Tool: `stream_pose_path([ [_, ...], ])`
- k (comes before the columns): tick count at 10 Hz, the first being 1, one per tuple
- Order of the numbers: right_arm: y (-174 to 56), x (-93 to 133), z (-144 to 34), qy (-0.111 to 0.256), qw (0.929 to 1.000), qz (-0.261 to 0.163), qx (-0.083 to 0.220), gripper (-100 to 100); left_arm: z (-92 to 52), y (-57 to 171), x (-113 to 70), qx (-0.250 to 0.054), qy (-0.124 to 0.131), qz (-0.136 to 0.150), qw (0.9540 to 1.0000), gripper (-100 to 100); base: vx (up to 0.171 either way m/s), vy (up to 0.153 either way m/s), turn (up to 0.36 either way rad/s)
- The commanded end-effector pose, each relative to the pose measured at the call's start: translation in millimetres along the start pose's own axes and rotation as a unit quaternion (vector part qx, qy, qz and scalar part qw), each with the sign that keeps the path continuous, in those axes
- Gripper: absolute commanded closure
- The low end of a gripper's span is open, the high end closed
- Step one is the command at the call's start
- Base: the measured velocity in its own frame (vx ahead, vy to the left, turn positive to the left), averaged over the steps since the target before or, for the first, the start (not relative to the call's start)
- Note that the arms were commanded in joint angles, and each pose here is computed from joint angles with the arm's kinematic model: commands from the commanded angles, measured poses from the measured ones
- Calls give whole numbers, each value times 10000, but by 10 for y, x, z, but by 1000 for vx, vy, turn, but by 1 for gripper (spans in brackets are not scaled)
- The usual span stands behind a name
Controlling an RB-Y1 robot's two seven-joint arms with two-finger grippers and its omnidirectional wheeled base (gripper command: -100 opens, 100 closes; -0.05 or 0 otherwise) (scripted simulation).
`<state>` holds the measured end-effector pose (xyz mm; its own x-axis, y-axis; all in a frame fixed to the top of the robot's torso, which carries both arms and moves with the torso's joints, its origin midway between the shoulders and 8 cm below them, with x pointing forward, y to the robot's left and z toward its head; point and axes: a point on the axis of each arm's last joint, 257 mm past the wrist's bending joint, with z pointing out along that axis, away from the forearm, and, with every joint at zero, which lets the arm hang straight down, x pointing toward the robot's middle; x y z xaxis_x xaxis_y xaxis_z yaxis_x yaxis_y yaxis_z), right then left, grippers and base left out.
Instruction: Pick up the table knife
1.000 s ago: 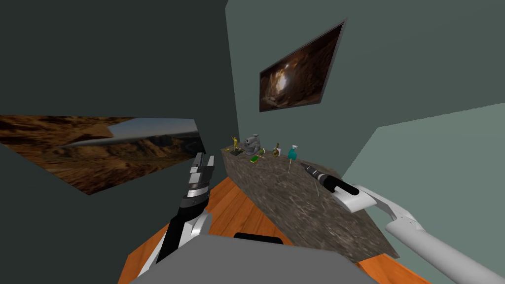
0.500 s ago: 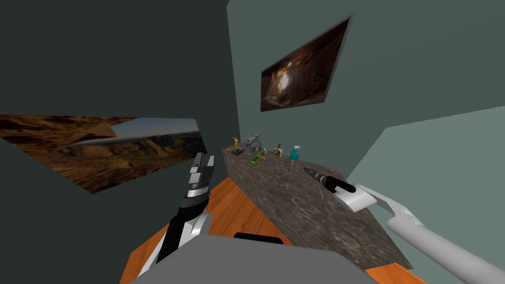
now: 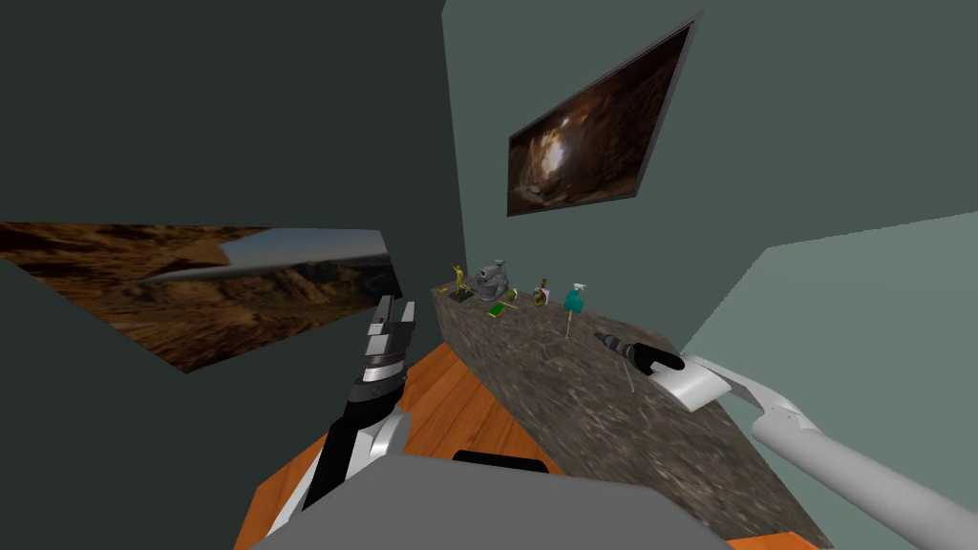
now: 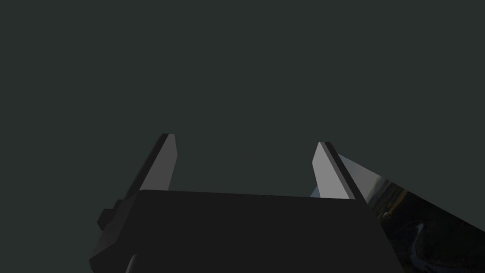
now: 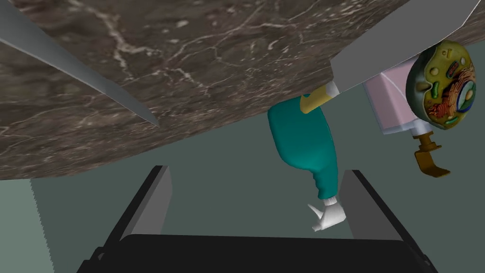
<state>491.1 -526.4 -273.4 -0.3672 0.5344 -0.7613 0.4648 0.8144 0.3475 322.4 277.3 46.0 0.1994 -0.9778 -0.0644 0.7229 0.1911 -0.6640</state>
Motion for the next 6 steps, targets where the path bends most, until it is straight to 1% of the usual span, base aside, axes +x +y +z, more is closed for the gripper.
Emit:
stream_pose_path([
  [1,-135,63,9,88,9996,-112,225,-100,0,0,0,0,0,0,10000,0,27,5,12],
  [2,-294,121,16,197,9983,-271,478,-100,0,0,0,0,0,0,10000,0,22,0,20],
  [3,-294,121,16,197,9983,-271,478,-100,0,0,0,0,0,0,10000,0,18,0,12],
  [6,-699,300,-6,505,9903,-671,1105,-100,0,0,0,0,0,0,10000,0,25,0,21],
])
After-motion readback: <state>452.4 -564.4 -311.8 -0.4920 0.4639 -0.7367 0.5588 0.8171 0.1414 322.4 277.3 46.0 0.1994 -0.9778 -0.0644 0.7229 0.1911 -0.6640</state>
